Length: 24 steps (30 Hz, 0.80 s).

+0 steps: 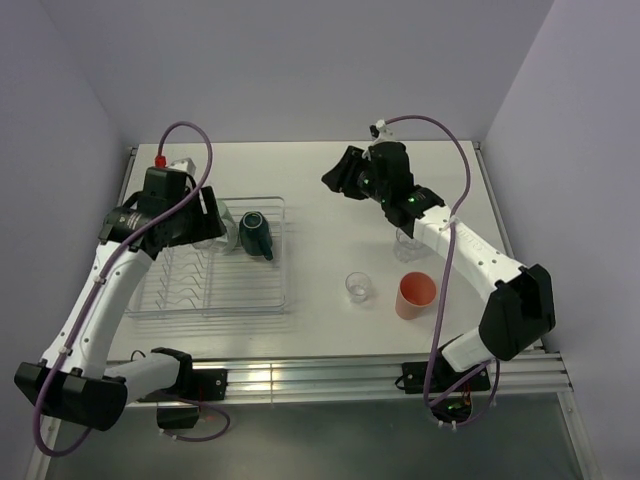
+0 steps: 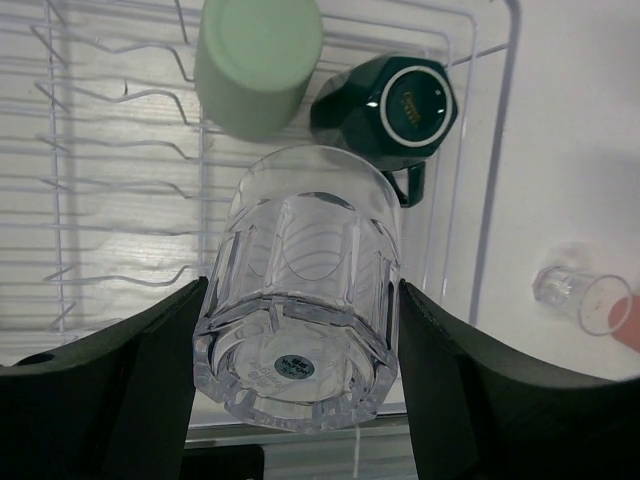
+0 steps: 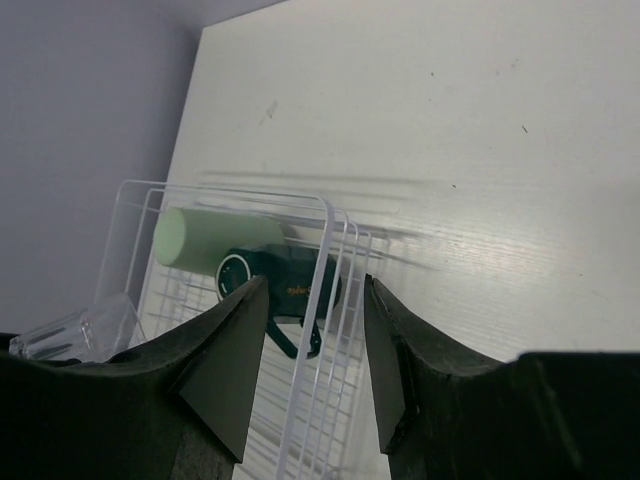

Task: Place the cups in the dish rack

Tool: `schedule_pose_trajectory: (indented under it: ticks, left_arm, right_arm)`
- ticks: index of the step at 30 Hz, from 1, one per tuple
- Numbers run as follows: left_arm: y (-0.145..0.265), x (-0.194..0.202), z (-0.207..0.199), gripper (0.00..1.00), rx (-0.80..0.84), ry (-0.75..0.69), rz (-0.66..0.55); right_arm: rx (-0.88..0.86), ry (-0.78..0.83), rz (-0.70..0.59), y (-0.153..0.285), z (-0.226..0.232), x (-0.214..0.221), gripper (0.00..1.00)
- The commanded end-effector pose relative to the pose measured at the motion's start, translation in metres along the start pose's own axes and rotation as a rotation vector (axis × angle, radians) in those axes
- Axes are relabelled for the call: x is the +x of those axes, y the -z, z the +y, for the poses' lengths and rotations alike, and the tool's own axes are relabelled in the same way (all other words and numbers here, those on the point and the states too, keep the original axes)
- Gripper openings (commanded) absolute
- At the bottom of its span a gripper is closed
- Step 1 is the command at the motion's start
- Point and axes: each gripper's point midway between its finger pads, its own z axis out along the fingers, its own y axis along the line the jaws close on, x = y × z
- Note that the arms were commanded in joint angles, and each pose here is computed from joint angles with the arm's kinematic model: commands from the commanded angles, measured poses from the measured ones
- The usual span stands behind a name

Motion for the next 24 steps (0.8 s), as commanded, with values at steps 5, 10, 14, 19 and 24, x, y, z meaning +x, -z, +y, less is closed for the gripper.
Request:
schedule_pose_trajectory:
  ticks: [5, 10, 14, 19, 24]
  left_arm:
    - [-0.011, 0.012, 0.015, 0.0, -0.094, -0.042, 0.01]
    - [-0.029, 0.023, 0.015, 0.0, -0.103, -0.063, 0.063]
    - [-0.045, 0.03, 0.016, 0.0, -0.117, -0.072, 0.098]
    - [-0.063, 0.037, 0.02, 0.0, -0.154, -0.085, 0.14]
    - [-0.077, 0.044, 0.021, 0.0, -0.181, -0.092, 0.184]
  right_arm:
    - [0.01, 0.034, -0.037, -0.002, 0.001, -0.016, 0.51]
    - [0.011, 0.033, -0.024, -0.006, -0.001, -0.011, 0.51]
    - [0.018, 0.036, -0.024, -0.008, -0.004, -0.01, 0.51]
    - [0.023, 0.04, -0.014, -0.011, -0.006, -0.007, 0.51]
    - [0.019, 0.037, 0.004, -0.016, -0.008, -0.002, 0.51]
